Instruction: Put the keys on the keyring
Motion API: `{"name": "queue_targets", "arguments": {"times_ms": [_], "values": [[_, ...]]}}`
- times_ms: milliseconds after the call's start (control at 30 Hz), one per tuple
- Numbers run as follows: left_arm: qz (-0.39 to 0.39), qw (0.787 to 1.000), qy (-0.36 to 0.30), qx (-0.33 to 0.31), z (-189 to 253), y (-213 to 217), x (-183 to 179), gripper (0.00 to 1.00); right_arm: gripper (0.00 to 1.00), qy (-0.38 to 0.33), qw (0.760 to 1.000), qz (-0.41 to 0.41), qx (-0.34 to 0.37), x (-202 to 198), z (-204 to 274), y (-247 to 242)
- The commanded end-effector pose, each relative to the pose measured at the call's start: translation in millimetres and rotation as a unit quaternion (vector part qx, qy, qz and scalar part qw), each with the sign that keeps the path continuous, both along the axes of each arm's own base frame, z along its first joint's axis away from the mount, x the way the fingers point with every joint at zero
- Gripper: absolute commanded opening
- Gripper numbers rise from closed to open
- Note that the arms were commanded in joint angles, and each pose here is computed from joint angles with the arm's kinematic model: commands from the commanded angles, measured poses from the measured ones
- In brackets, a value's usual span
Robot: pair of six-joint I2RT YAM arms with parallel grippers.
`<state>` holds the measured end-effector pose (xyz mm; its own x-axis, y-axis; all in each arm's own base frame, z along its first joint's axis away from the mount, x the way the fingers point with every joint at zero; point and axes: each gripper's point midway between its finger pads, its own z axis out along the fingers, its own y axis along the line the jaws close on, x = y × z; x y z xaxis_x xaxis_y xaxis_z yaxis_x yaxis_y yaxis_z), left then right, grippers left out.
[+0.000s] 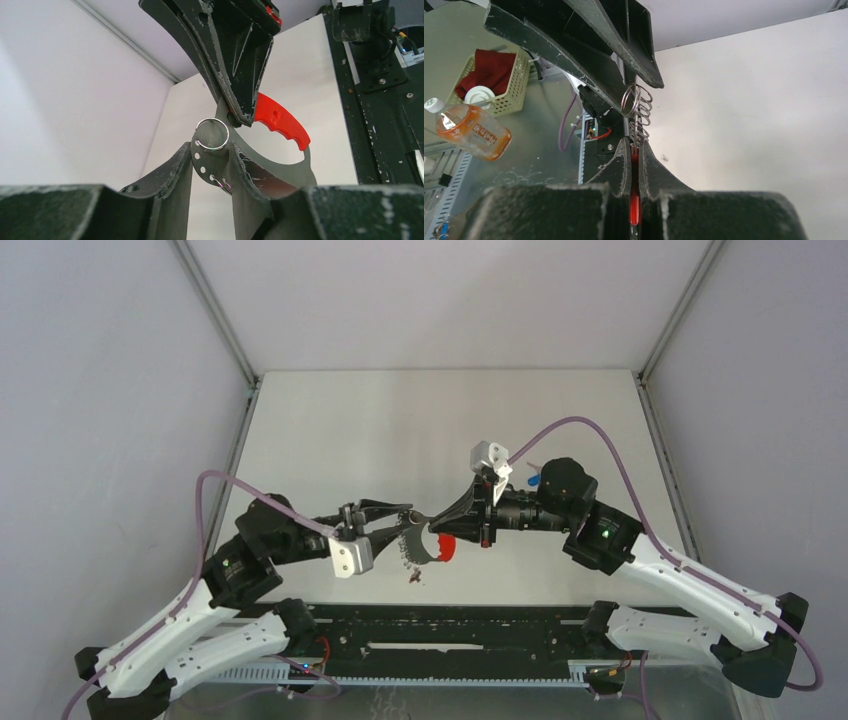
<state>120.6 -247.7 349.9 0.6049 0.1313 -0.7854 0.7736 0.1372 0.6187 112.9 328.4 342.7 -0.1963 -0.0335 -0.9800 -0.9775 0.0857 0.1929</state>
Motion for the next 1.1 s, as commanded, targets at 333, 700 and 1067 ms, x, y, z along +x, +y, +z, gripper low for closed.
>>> {"name": "queue_targets", "arguments": {"times_ms": [333, 700, 1067], "values": [[0.077, 0.995, 0.046, -0.052, 21.1, 2.9, 24.9, 0.41, 0.0, -0.023, 0.999, 0.015, 0.03, -11.3, 25.5, 1.1], [0.061, 0.995, -0.074, -0.021, 11.6, 6.4, 20.6, 0.5, 0.0, -0.021, 0.999, 0.02, 0.029, -13.4, 24.4, 3.6], [-0.003, 0.973, -0.227, 0.038, -8.8, -1.2, -2.2, 0.43, 0.0, -0.013, 0.999, 0.025, 0.025, -13.6, 20.7, 6.4]]}}
